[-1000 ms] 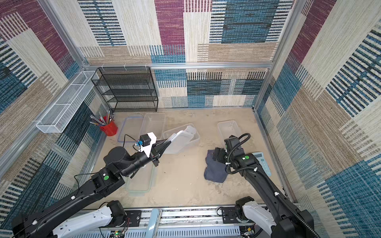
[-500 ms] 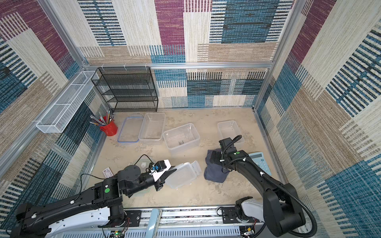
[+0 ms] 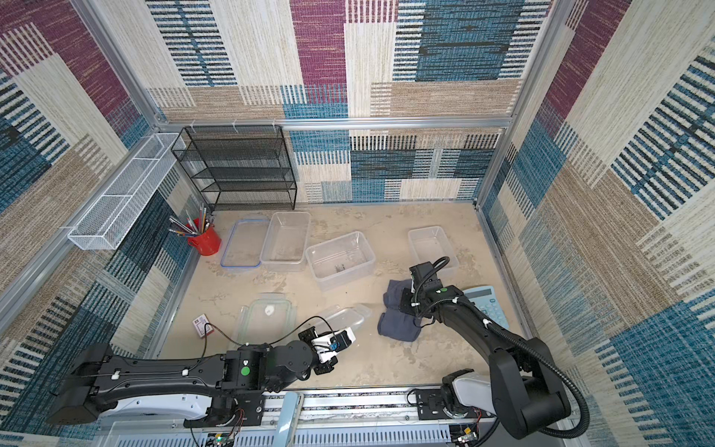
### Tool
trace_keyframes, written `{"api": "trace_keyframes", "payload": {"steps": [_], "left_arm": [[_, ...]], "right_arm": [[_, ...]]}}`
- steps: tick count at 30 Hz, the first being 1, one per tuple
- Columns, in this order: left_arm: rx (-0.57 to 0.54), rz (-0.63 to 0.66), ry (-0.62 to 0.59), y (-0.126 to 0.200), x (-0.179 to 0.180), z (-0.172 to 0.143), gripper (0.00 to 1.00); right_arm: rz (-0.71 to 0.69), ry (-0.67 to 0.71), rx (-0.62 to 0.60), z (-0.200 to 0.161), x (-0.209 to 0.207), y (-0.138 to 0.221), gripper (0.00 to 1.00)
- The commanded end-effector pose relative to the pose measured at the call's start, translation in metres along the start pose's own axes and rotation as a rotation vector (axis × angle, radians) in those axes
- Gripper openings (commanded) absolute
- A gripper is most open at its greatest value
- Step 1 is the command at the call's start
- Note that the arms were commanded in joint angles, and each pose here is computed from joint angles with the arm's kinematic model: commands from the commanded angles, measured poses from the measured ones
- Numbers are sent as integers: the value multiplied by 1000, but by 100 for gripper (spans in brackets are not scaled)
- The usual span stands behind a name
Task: Wipe the insides of the lunch boxes
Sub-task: Pick up the cleaning item at the center of the board, then wipe the dirt inside the lunch box, then pick up the lunch box from the center of the board.
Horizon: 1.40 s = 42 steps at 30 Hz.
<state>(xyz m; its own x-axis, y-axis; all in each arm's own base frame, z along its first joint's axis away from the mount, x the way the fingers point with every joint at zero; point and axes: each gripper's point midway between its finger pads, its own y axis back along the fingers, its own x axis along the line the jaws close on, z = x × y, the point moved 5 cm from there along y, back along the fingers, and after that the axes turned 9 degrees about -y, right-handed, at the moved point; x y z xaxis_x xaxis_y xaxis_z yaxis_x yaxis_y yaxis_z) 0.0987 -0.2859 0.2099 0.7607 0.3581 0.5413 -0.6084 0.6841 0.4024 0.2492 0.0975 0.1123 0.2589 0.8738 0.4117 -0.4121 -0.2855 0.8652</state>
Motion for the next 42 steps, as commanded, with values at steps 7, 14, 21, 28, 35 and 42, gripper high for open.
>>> {"api": "trace_keyframes", "payload": {"steps": [7, 14, 21, 28, 35, 42], "left_arm": [[26, -132, 69, -1, -26, -21, 5], [56, -200, 67, -4, -39, -29, 39], [27, -144, 74, 1, -26, -21, 77], [-182, 140, 381, 40, 72, 29, 80], [22, 193, 749, 29, 180, 26, 76], [383, 126, 1140, -31, 234, -36, 60]], "right_arm": [[82, 65, -182, 47, 42, 55, 0], [152, 90, -264, 64, 65, 94, 0], [211, 113, -305, 70, 79, 121, 0], [342, 184, -397, 99, 124, 178, 0], [473, 337, -484, 145, 203, 239, 0], [693, 491, -530, 182, 293, 295, 0]]}}
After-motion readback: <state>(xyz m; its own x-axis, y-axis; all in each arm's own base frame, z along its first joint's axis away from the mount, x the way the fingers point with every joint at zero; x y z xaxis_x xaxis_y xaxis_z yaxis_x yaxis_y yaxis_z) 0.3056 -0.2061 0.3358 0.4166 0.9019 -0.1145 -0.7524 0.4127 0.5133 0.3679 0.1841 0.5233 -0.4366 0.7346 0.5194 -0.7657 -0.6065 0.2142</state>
